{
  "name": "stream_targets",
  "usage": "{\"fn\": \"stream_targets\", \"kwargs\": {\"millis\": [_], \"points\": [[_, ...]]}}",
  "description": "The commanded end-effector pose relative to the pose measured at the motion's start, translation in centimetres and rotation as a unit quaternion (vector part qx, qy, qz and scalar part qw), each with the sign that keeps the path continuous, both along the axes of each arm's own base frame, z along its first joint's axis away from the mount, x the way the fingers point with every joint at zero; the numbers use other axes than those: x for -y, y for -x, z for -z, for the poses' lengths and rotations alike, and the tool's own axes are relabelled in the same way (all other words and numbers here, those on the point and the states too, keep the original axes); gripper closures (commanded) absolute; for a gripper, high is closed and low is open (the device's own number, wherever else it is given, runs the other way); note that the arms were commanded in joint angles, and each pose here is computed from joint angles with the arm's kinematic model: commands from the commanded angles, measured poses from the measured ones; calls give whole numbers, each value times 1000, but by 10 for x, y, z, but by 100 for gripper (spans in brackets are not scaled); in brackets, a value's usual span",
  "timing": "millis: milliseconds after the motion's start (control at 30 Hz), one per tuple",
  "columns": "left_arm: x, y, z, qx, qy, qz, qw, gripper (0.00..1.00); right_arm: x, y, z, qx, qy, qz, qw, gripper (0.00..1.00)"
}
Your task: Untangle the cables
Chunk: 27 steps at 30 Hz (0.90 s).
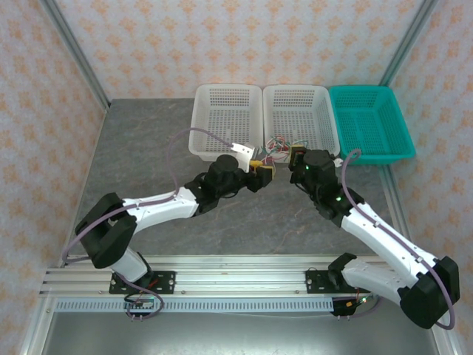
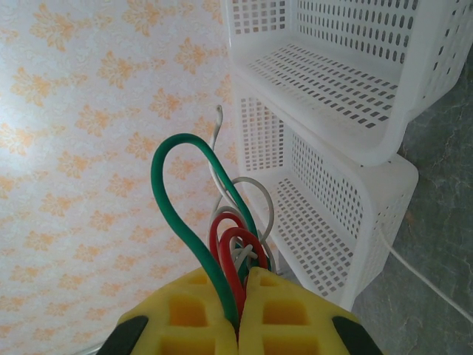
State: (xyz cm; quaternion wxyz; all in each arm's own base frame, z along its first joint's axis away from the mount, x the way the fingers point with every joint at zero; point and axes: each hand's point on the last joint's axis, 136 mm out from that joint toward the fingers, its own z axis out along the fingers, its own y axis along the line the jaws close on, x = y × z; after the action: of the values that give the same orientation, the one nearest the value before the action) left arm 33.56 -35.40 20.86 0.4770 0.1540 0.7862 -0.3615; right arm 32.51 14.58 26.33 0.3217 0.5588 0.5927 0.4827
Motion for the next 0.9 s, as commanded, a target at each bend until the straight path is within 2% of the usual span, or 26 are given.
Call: {"fn": "stream_targets", "kwargs": {"millis": [0, 100, 167, 233, 300, 400, 467, 533, 600, 667, 767, 800, 833, 867], "points": [[-10, -15, -10, 16, 8, -51, 999, 100, 10, 2, -18, 12, -5, 16, 1000, 100], [-29, -11, -10, 9, -3, -73, 997, 100, 19, 4, -11, -1, 35, 12, 999, 100], [-43, -1, -15, 5, -15, -76, 997, 100, 20, 7, -1, -14, 88, -9, 996, 100], [-55, 13, -16, -8, -54, -64, 996, 100, 18, 18, 25, -58, 152, -49, 985, 100], [-60, 27, -3, -34, -108, -38, 993, 100, 15, 33, 69, -114, 186, -81, 973, 100], [-68, 45, 37, -101, -172, -14, 980, 100, -6, 56, 139, -151, 151, -133, 968, 84], [-71, 52, 62, -130, -179, -11, 975, 100, -15, 67, 172, -158, 132, -163, 965, 71], [-70, 57, 83, -154, -181, -4, 971, 100, -9, 77, 187, -167, 176, -188, 952, 53], [-67, 60, 96, -172, -187, 3, 967, 100, 6, 81, 182, -170, 266, -207, 926, 40], [-64, 59, 103, -183, -195, 7, 964, 100, 23, 82, 170, -162, 355, -219, 894, 32], [-64, 57, 106, -189, -208, 7, 959, 100, -1, 74, 136, -36, 455, -333, 825, 28], [-64, 56, 106, -189, -212, 7, 959, 100, -25, 77, 126, 34, 466, -396, 790, 28], [-64, 56, 105, -188, -215, 8, 958, 100, -37, 79, 119, 78, 474, -424, 768, 28], [-64, 56, 103, -186, -214, 9, 959, 100, -42, 78, 118, 99, 479, -432, 758, 28]]}}
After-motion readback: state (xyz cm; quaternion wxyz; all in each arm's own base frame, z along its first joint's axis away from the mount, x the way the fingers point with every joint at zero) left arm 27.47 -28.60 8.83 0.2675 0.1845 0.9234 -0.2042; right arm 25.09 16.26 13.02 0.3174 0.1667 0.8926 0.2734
